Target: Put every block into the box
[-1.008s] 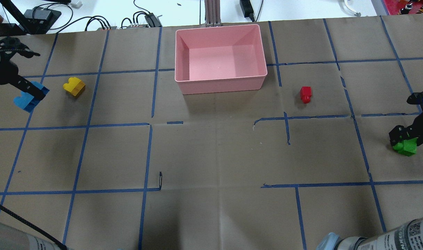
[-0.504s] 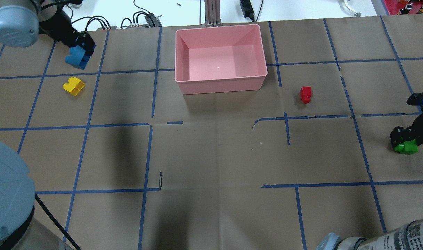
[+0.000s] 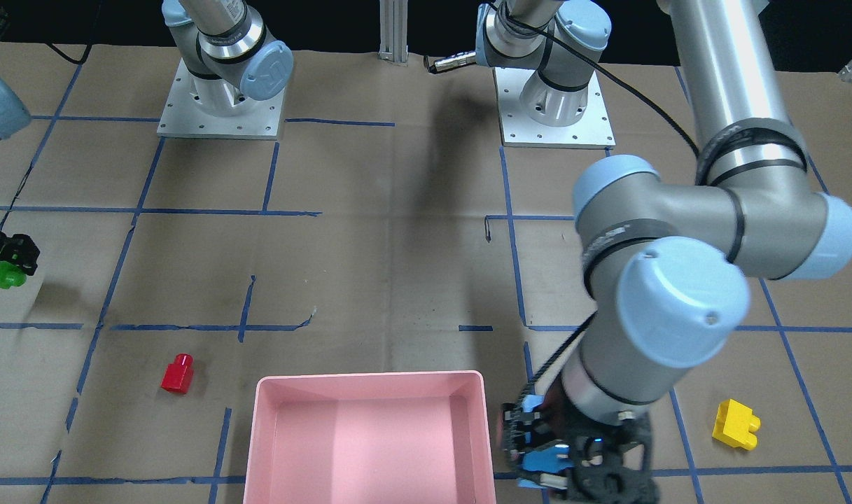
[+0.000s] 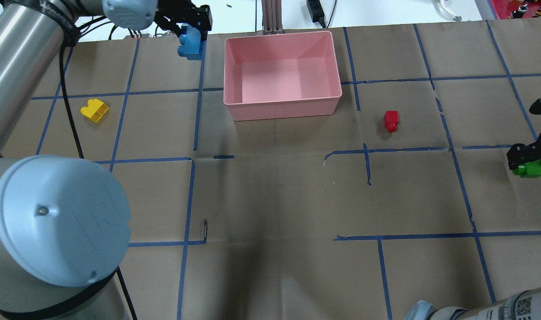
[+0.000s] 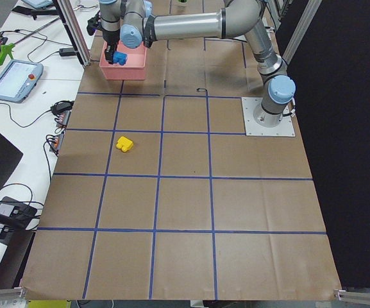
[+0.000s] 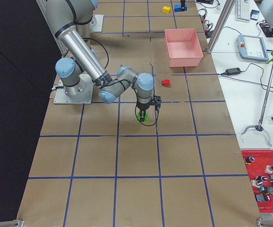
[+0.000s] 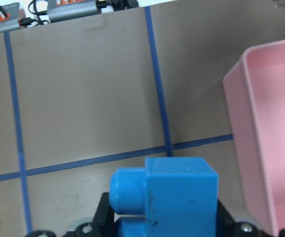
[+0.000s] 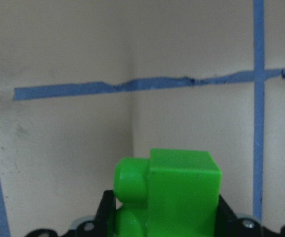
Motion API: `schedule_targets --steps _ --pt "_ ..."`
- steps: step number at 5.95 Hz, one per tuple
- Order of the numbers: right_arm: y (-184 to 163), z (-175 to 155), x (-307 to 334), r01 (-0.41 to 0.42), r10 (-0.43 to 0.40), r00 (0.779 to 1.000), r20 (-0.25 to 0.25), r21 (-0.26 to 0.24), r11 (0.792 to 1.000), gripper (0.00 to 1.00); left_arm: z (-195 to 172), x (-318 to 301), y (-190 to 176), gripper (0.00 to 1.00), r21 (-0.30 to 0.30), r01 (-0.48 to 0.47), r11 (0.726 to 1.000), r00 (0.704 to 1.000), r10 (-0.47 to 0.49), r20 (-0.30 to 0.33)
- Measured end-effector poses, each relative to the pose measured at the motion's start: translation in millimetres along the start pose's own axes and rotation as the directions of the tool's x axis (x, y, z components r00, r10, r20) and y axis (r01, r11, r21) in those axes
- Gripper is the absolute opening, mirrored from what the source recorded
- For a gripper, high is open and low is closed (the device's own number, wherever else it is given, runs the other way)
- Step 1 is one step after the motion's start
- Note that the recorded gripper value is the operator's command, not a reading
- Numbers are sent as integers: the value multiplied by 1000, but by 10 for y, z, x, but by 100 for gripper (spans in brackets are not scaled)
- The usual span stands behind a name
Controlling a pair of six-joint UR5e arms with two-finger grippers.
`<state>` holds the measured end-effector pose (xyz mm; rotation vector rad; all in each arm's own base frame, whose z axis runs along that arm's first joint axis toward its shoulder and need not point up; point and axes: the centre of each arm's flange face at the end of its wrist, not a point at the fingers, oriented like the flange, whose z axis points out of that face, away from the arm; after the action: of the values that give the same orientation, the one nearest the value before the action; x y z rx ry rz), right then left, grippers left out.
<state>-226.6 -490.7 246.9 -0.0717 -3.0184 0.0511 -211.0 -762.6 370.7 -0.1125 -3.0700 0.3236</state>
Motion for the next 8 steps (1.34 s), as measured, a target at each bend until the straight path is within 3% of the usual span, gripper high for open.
schedule_targets --steps 1,2,3,4,5,7,8 --pt "-271 -391 -44 38 -38 999 -19 38 999 5 306 515 -41 8 -10 44 999 999 -44 -12" --pt "-534 -782 -111 75 -73 997 -21 89 993 4 568 864 -19 60 -18 72 997 997 -72 -15" --pt "-807 -1167 -273 124 -121 992 -28 165 978 4 711 1029 12 98 -23 93 995 996 -93 -15" --pt "-1087 -1579 -591 195 -190 981 -42 253 948 5 755 1080 26 99 -23 115 993 993 -116 -17" --pt "-1309 -1881 -1057 266 -276 961 -21 339 902 5 719 1083 21 99 -16 126 992 992 -126 -22" --pt "-1482 -2062 -1997 353 -423 903 71 438 827 6 466 935 -31 100 10 142 990 990 -141 -23" --pt "-1508 -2083 -2567 367 -472 873 126 468 804 6 188 461 -103 100 9 151 989 989 -151 -8"
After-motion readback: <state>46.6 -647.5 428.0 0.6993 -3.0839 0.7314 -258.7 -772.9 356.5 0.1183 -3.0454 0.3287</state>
